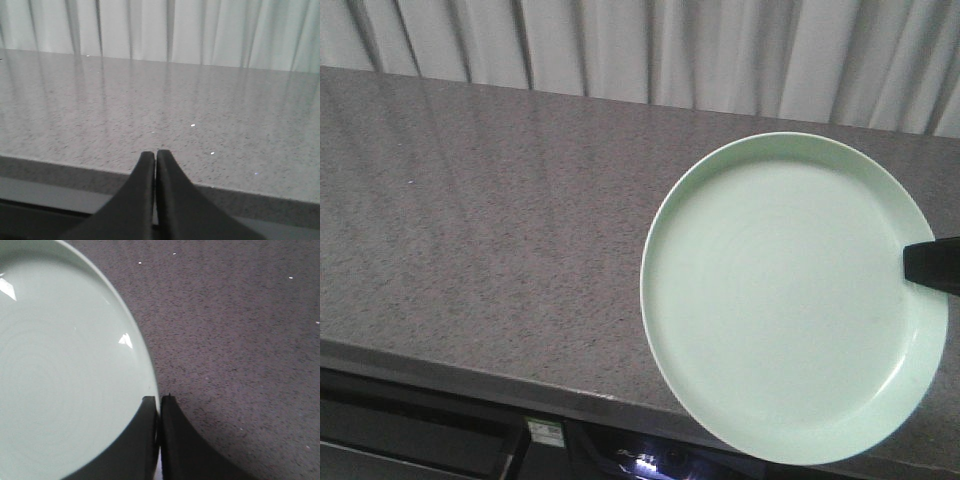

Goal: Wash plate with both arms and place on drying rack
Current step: 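Hold the plate in the right gripper while the base turns away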

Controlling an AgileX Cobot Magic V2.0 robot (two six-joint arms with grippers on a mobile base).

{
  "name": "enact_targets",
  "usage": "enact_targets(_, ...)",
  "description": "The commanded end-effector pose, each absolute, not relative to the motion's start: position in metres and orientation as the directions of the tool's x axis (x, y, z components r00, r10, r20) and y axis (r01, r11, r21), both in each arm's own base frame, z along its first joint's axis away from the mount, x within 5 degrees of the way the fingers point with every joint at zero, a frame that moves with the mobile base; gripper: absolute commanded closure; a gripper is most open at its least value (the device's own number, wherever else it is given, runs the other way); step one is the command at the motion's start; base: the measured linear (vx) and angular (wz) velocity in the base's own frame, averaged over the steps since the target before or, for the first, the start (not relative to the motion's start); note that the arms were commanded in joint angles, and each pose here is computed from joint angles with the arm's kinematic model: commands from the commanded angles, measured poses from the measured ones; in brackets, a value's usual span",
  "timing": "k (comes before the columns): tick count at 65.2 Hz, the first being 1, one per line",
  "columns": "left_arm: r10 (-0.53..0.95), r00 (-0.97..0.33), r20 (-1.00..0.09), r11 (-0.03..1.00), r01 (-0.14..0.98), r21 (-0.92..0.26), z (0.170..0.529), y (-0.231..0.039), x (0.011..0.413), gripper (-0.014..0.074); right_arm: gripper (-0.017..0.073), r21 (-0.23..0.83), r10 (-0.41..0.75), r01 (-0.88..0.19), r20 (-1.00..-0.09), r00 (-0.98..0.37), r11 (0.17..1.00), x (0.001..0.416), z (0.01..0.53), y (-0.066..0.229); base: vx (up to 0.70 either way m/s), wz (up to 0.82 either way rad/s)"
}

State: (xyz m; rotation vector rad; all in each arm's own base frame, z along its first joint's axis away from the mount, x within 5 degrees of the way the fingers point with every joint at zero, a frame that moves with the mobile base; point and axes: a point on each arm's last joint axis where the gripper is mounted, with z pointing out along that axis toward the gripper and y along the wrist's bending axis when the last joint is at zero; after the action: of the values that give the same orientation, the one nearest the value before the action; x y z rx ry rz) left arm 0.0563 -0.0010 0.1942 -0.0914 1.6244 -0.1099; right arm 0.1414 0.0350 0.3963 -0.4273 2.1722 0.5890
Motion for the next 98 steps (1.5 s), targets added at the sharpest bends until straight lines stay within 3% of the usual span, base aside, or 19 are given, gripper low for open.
enact_targets(1,-0.138,0.001,-0.990,0.990,0.021,-0.138,0.1933,-0.0012,0.0563,0.0600,0.0566,0.265,-0.057,-0.493,-0.836,-0.545,0.829,0.1413,0.4088,0.0363,-0.09,0.48)
enact_targets(98,-0.138,0.001,-0.990,0.990,0.021,-0.138,0.1933,-0.0012,0.0563,0.0600,0.0566,0.266,-0.058,-0.493,-0.836,-0.546,0.828,0.1411,0.4087,0.0364,-0.10,0.61)
